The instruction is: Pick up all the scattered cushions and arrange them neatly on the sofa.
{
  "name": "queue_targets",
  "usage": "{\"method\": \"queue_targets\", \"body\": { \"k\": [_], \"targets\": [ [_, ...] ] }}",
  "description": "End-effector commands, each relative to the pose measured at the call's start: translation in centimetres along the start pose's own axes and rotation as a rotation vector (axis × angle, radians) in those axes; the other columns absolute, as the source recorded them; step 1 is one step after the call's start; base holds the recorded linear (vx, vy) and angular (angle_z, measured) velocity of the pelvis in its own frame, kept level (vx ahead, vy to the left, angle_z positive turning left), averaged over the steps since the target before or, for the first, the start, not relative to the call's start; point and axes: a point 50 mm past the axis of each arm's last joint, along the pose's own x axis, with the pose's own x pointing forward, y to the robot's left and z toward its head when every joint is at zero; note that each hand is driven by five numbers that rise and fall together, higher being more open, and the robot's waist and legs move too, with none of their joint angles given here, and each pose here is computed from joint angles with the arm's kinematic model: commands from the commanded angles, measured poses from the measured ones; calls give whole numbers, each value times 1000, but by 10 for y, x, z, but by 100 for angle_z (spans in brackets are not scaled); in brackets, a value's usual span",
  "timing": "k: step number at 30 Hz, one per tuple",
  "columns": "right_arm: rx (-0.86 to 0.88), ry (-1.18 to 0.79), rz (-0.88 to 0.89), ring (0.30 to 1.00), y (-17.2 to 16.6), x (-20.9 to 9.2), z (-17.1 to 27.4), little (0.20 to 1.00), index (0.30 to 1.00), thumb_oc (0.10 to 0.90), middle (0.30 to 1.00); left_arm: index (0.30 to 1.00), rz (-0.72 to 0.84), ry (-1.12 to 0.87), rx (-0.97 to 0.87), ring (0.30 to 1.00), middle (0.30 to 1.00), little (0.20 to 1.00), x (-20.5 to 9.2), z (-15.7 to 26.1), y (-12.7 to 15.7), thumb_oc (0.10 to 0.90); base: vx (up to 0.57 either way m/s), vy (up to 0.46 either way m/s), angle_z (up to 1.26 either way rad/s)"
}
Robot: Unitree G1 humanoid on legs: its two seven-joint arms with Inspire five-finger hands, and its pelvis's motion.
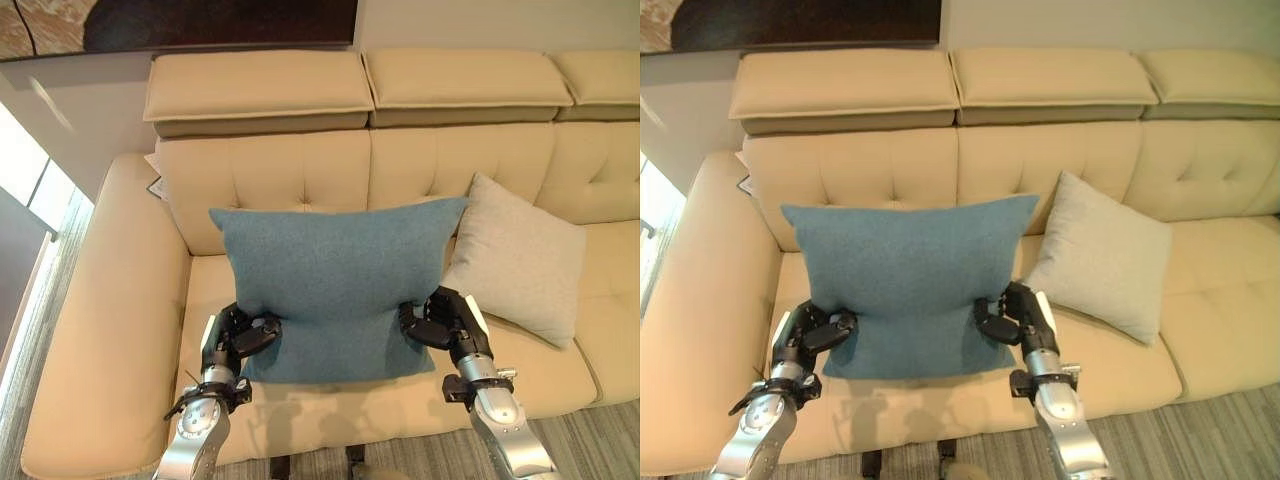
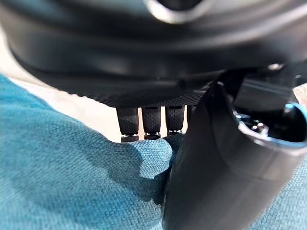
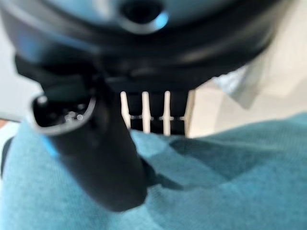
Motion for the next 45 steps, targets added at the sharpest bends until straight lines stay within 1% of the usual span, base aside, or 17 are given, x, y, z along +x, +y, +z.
{"method": "queue_targets", "body": {
  "k": [1, 9, 11, 12, 16, 17, 18, 19, 21, 22, 23, 25, 27, 33, 38, 43, 45],
  "targets": [
    [71, -493, 75, 300, 27, 25, 96, 300, 300, 400, 300, 300, -178, -521, -31, 300, 300, 300, 20, 102, -41, 400, -41, -35, 11],
    [71, -557, 57, 300, 44, 51, 120, 300, 300, 400, 300, 300, -182, -592, -15, 300, 300, 300, 43, 124, -64, 400, -45, -18, 16],
    [55, -592, 40, 300, 50, 64, 135, 300, 300, 400, 300, 300, -189, -616, 0, 300, 300, 300, 56, 136, -75, 400, -66, -24, 28],
    [27, -624, 24, 300, 52, 76, 150, 300, 300, 400, 300, 300, -178, -662, 59, 300, 300, 300, 67, 152, -79, 400, -35, -16, 23],
    [2, -665, 15, 300, 54, 85, 166, 300, 300, 400, 300, 300, -169, -703, 94, 300, 300, 300, 77, 169, -82, 400, -10, -9, 8],
    [-25, -706, -3, 300, 54, 96, 186, 300, 300, 400, 300, 300, -159, -743, 144, 300, 300, 300, 88, 189, -88, 400, -5, -13, 3],
    [-25, -706, -3, 300, 54, 96, 186, 300, 300, 400, 300, 300, -159, -743, 144, 300, 300, 300, 88, 190, -88, 400, -7, -22, 8],
    [-56, -754, -29, 300, 52, 107, 211, 300, 300, 400, 300, 300, -134, -786, 223, 300, 300, 300, 100, 215, -90, 400, -14, -7, 7],
    [-56, -758, -31, 300, 52, 107, 213, 300, 300, 400, 300, 300, -134, -791, 223, 300, 300, 300, 101, 217, -90, 400, -7, -3, 4],
    [-84, -789, -57, 300, 49, 113, 229, 300, 300, 400, 300, 300, -111, -825, 263, 300, 300, 300, 107, 237, -92, 400, 0, 0, 0],
    [-83, -791, -58, 300, 49, 113, 230, 300, 300, 400, 300, 300, -111, -828, 263, 300, 300, 300, 107, 238, -93, 400, 0, 0, 0],
    [-120, -838, -112, 300, 42, 119, 254, 300, 300, 400, 300, 300, -73, -890, 325, 300, 300, 300, 110, 267, -94, 400, -7, -16, 0],
    [-126, -845, -122, 300, 41, 121, 259, 300, 300, 400, 300, 300, -63, -903, 329, 300, 300, 300, 111, 274, -94, 400, 0, 0, 0],
    [-177, -885, -213, 300, 30, 129, 290, 300, 300, 400, 300, 300, 7, -1000, 375, 300, 300, 300, 109, 320, -98, 400, 0, 0, 0],
    [-212, -878, -240, 300, 26, 135, 303, 300, 300, 400, 300, 300, 45, -1002, 389, 300, 300, 300, 111, 336, -97, 400, -6, -10, 6],
    [-224, -886, -263, 300, 24, 136, 313, 300, 300, 400, 300, 300, 66, -991, 398, 300, 300, 300, 114, 342, -98, 400, -6, -14, 17],
    [-270, -876, -299, 300, 17, 139, 316, 300, 300, 400, 300, 300, 78, -972, 390, 300, 300, 300, 116, 341, -96, 400, -9, -28, -16]
  ]
}}
